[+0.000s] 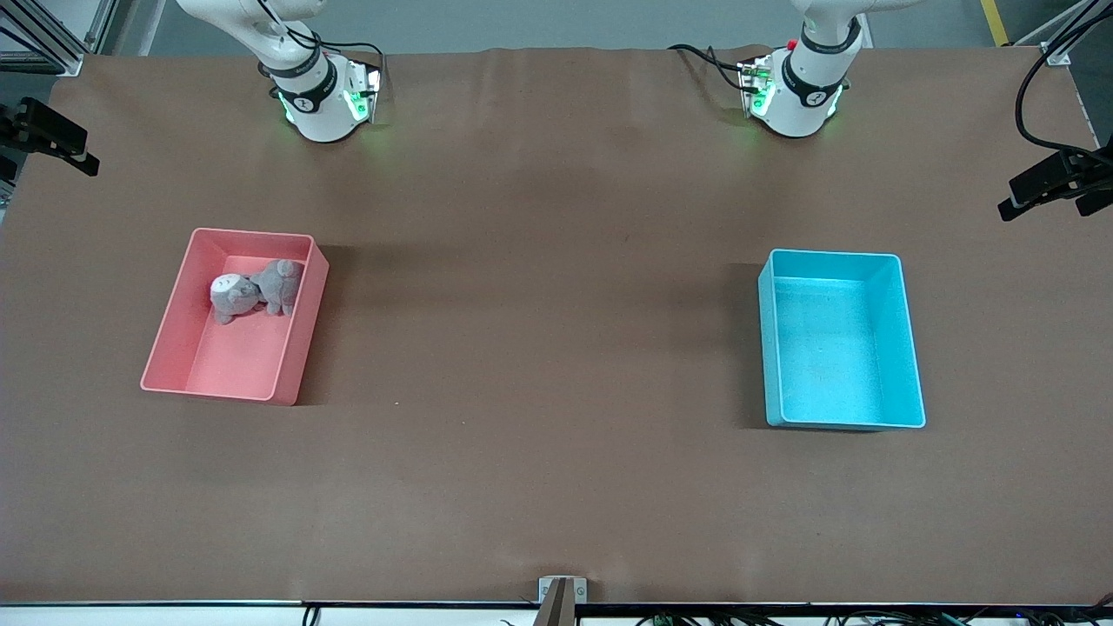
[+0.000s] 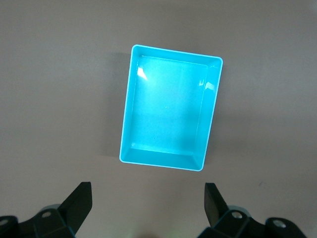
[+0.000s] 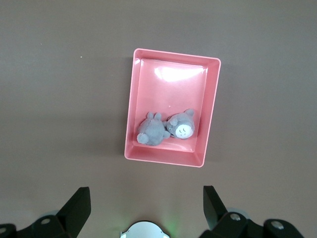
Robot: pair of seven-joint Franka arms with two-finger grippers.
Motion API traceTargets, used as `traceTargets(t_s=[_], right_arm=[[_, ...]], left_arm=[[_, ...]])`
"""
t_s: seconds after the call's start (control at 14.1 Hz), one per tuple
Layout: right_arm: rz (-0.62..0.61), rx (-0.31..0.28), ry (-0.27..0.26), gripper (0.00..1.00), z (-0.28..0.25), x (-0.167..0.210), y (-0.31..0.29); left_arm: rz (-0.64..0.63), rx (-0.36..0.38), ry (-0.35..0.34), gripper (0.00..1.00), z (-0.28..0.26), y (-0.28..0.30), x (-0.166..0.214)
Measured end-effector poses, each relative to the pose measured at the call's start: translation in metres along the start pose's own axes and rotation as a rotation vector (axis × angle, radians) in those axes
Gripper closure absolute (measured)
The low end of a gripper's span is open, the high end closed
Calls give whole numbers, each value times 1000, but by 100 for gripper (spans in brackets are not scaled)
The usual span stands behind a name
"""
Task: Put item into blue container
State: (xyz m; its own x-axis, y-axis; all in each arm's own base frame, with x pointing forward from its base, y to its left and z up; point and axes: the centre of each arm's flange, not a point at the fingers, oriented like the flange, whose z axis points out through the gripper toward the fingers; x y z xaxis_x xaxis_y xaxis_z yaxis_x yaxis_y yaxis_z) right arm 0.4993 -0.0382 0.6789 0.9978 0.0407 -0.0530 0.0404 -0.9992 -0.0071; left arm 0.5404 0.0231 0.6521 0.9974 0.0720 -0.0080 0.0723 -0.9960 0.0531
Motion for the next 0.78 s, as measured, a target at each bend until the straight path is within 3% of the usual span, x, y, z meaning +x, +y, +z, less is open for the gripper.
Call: traceTargets(t_s=[0.78], right_arm=[[6, 0, -1, 0, 0, 0, 3]], left_arm=[[-1, -1, 1, 0, 0, -1, 0]])
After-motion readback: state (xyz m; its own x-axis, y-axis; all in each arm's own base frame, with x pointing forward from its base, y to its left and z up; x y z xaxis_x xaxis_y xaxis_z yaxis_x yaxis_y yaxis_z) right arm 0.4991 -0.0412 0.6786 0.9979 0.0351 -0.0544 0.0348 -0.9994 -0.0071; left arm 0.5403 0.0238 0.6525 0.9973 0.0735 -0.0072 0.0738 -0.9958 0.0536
